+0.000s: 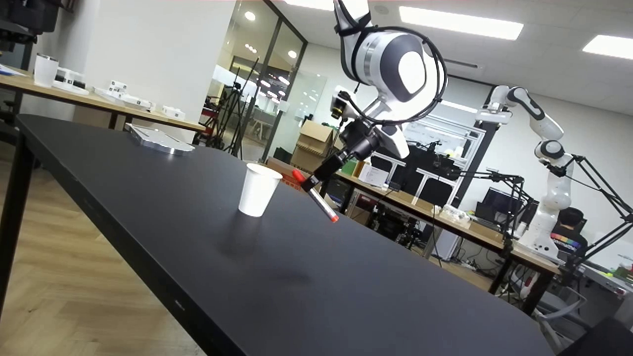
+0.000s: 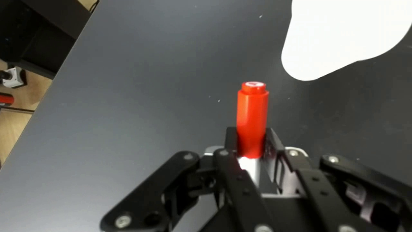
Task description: Put the marker inside the mug cup
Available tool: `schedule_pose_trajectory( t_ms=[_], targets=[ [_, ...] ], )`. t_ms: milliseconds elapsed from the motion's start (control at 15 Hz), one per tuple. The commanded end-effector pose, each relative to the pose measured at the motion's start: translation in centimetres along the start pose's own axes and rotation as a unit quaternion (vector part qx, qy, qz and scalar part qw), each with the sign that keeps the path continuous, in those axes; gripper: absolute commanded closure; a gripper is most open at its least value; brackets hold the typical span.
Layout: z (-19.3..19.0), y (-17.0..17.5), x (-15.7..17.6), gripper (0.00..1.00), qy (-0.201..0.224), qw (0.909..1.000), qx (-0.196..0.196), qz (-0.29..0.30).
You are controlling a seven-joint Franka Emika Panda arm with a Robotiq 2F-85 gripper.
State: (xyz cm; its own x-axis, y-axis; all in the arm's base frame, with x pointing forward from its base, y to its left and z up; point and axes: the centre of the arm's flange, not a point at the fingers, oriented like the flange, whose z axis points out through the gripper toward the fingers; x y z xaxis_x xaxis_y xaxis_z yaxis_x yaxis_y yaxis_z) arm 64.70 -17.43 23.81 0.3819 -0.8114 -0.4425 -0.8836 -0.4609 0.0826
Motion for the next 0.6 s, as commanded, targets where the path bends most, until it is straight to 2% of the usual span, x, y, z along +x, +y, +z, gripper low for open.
schedule_pose_trajectory(
  t_ms=[0, 533],
  targets=[
    [-2.6, -4.1, -1.5, 0.94, -0.023, 0.9994, 0.020, 0.019],
    [-6.5, -7.9, -5.8, 0.94, -0.081, 0.9961, 0.027, 0.021]
  ],
)
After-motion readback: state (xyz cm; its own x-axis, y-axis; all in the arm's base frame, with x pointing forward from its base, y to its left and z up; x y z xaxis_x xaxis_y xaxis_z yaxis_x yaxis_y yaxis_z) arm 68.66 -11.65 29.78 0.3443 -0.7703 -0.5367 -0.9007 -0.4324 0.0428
